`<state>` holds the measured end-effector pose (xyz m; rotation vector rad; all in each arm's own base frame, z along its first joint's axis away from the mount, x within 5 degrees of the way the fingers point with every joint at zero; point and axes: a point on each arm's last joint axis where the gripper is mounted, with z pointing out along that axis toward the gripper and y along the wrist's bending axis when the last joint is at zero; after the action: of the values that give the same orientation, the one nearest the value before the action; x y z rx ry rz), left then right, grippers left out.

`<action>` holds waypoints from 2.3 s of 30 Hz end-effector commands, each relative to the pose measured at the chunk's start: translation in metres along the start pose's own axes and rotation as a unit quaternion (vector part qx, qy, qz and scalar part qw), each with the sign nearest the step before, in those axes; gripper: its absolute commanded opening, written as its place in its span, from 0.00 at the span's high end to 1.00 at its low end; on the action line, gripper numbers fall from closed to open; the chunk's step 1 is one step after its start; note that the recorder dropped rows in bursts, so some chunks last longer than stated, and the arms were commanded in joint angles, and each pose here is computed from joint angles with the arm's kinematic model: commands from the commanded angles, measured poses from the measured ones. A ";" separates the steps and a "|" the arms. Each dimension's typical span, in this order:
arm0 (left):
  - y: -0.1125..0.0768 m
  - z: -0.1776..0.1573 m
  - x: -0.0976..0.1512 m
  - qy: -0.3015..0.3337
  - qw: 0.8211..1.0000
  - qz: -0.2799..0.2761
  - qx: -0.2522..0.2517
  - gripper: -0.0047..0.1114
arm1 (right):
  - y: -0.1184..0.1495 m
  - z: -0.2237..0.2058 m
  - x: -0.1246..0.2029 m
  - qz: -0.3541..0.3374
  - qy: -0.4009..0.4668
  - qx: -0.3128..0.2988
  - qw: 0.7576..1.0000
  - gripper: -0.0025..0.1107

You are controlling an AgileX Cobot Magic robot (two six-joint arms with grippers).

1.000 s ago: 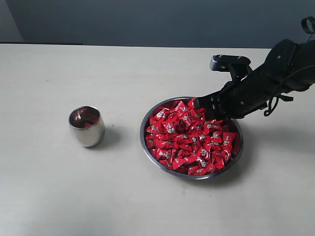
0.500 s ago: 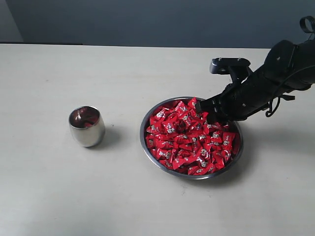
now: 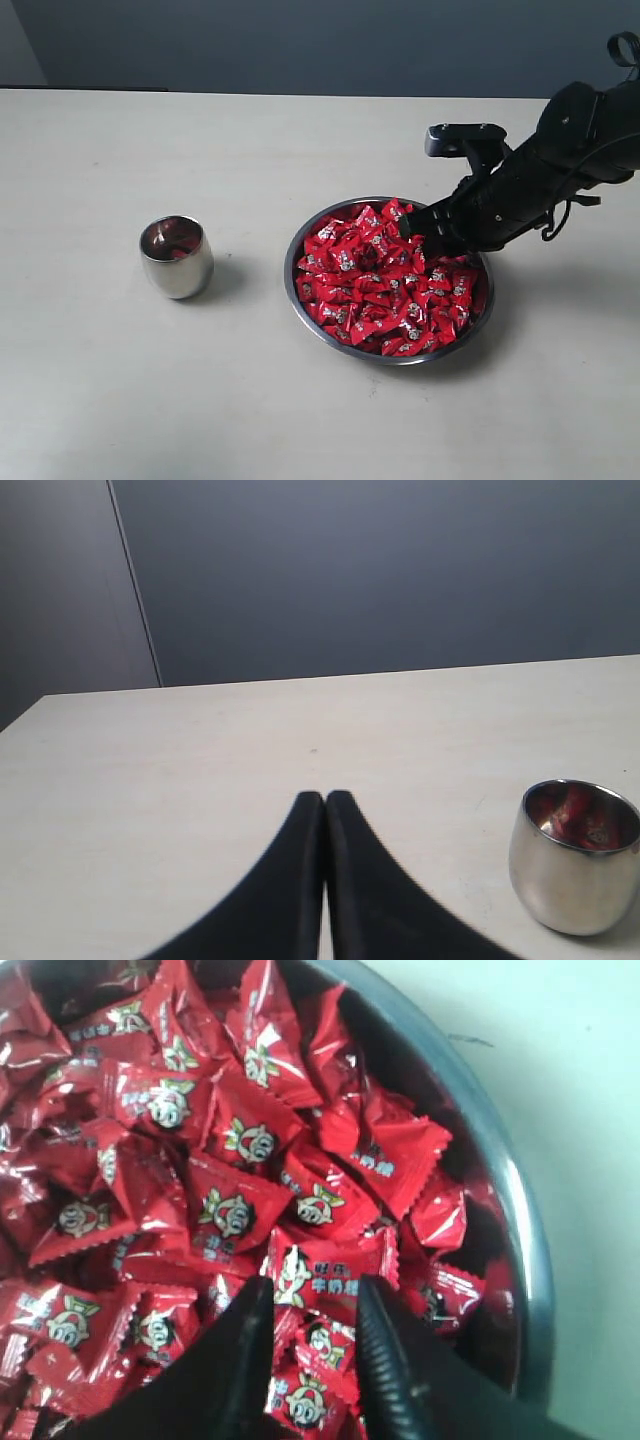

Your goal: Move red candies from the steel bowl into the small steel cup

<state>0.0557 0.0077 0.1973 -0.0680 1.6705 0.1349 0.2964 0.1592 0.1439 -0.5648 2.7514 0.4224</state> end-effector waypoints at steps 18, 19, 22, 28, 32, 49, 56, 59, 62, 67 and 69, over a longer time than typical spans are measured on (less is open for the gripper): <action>0.000 0.000 0.001 -0.003 1.000 0.000 0.000 0.96 | -0.001 -0.002 0.003 -0.002 0.020 0.002 1.000 0.70; 0.000 0.000 0.001 -0.003 1.000 0.000 0.000 0.96 | 0.000 -0.002 0.002 0.004 0.017 0.000 1.000 0.61; 0.000 0.000 0.001 -0.003 1.000 0.000 0.000 0.96 | 0.000 -0.002 -0.001 0.016 0.002 -0.001 1.000 0.58; 0.000 0.000 0.001 -0.003 1.000 0.000 0.000 0.96 | -0.002 0.010 -0.004 0.015 0.016 -0.003 1.000 0.57; 0.000 0.000 0.001 -0.003 1.000 0.000 0.000 0.96 | -0.004 0.023 -0.008 0.019 0.031 -0.005 0.999 0.57; 0.000 0.000 0.001 -0.003 1.000 0.000 0.000 0.96 | -0.007 0.033 -0.007 0.015 0.060 0.002 0.998 0.57; 0.000 0.000 0.001 -0.003 1.000 0.000 0.000 0.96 | -0.008 0.034 -0.007 0.015 0.059 0.002 0.998 0.57; 0.000 0.000 0.001 -0.003 1.000 0.000 0.000 0.96 | -0.008 0.034 -0.007 0.017 0.059 0.001 0.998 0.57; 0.000 0.000 0.001 -0.003 1.000 0.000 0.000 0.96 | -0.007 0.034 -0.007 0.018 0.059 0.001 0.998 0.57; 0.000 0.000 0.001 -0.003 1.000 0.000 0.000 0.96 | -0.007 0.033 -0.008 0.018 0.057 0.001 0.998 0.57; 0.000 0.000 0.001 -0.003 1.000 0.000 0.000 0.96 | -0.007 0.030 -0.009 0.017 0.053 0.001 0.998 0.59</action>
<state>0.0557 0.0077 0.1973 -0.0680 1.6705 0.1349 0.3129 0.1674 0.1158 -0.5549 2.8661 0.4080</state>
